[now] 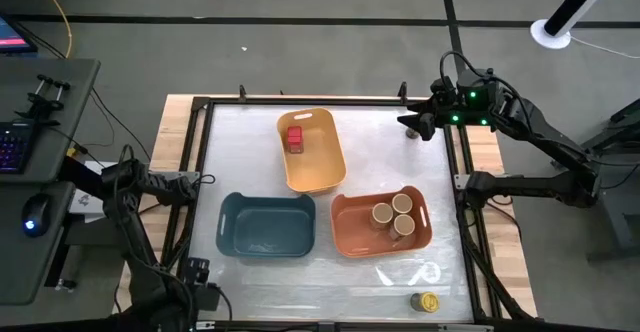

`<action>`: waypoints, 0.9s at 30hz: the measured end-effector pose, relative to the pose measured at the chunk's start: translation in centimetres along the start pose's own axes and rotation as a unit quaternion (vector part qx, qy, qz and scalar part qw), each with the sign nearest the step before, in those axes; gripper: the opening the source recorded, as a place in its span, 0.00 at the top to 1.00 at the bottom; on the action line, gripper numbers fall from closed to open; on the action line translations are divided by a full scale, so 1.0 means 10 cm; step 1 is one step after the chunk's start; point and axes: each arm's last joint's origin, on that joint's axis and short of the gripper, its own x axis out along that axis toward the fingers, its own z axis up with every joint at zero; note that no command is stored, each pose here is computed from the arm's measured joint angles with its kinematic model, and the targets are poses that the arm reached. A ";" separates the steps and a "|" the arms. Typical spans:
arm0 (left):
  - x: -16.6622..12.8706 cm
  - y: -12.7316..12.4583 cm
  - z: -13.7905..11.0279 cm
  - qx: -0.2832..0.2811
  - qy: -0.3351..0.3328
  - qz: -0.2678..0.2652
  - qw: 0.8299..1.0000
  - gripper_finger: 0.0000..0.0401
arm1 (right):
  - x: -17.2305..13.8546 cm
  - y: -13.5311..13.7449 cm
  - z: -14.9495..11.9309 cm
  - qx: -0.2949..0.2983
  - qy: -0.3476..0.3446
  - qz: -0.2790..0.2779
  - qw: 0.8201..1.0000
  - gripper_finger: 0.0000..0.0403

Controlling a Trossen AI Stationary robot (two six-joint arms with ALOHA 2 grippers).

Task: Sort spices by type
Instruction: Put the red seasoning can into the yellow bin

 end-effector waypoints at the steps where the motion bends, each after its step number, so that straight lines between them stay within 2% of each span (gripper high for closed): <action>1: 0.02 0.02 0.00 -0.007 0.002 0.008 1.000 0.17 | 0.00 0.00 0.00 0.000 0.000 0.000 1.000 0.21; 13: 0.22 0.06 -0.04 0.007 0.000 0.004 1.000 0.17 | 0.00 0.00 0.00 0.008 0.000 0.000 1.000 0.21; 17: 0.33 0.13 -0.06 -0.017 0.024 0.016 0.999 0.17 | 0.00 0.00 0.00 0.008 0.000 -0.001 1.000 0.21; 20: 0.38 0.15 -0.04 -0.033 0.036 -0.002 0.999 0.19 | 0.00 0.00 0.00 0.008 -0.001 -0.004 1.000 0.21; 23: 0.40 0.10 -0.03 -0.030 0.045 -0.040 0.998 0.25 | 0.00 0.00 0.00 0.008 -0.001 -0.004 1.000 0.21; 27: 0.39 0.10 -0.03 -0.038 0.064 -0.050 0.996 0.41 | 0.00 -0.01 -0.01 0.006 0.003 -0.006 1.000 0.21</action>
